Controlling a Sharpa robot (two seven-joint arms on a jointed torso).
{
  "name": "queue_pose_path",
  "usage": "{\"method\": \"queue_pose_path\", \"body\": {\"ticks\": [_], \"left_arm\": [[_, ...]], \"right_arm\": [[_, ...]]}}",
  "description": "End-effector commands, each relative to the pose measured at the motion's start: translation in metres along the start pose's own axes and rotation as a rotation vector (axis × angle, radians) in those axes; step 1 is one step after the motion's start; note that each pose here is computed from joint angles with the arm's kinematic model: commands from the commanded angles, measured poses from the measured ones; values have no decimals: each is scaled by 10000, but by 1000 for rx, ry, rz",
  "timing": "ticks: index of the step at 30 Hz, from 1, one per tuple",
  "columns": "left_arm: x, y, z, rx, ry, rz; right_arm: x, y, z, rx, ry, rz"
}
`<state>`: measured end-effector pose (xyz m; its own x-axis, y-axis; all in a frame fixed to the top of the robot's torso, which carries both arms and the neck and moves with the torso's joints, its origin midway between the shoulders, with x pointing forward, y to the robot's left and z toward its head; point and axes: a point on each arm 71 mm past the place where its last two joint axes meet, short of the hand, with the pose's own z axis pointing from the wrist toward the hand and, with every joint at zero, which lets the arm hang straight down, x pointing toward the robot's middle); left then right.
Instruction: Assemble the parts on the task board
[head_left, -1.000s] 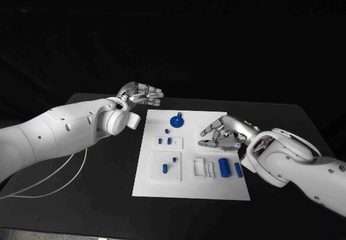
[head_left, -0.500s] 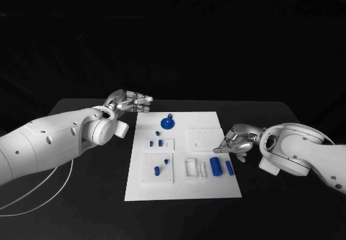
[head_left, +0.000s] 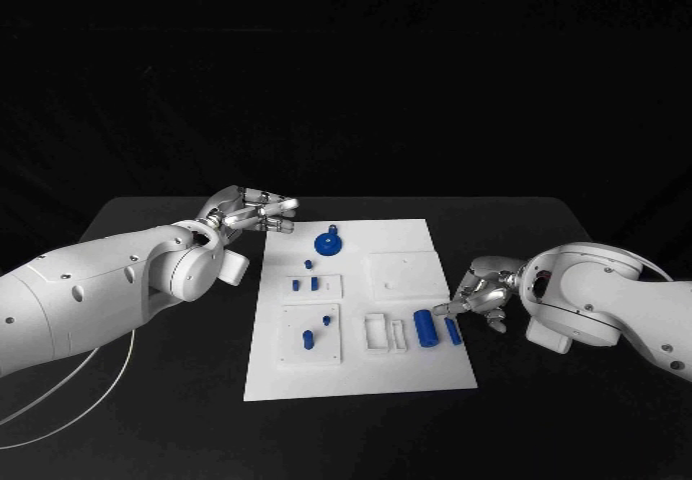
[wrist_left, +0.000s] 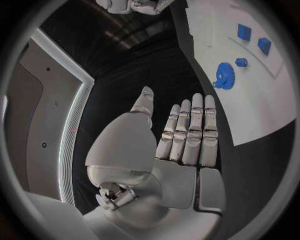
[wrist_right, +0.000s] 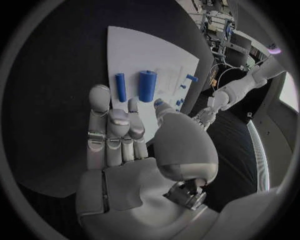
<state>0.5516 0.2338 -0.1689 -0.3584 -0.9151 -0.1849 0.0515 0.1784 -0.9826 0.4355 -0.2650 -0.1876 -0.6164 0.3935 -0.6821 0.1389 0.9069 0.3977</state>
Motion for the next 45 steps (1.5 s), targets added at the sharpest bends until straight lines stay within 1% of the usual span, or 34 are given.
{"method": "queue_pose_path", "body": {"ticks": [1, 10, 22, 25, 33, 39, 45], "left_arm": [[32, -8, -10, 24, 26, -6], [36, 5, -19, 22, 27, -7], [45, -1, -26, 26, 24, -7], [47, -1, -29, 25, 26, -8], [66, -4, -38, 22, 40, -12], [83, -9, -39, 21, 53, -16], [108, -13, -32, 21, 63, -18]], "right_arm": [[37, -22, -8, 73, 31, -23], [80, 53, -4, 66, 45, -35], [185, 103, 61, 70, 115, -114], [208, 106, 83, 75, 123, -139], [298, 52, 166, 108, 126, -215], [366, 112, 232, 103, 114, -227], [399, 178, 269, 93, 105, -227]]}}
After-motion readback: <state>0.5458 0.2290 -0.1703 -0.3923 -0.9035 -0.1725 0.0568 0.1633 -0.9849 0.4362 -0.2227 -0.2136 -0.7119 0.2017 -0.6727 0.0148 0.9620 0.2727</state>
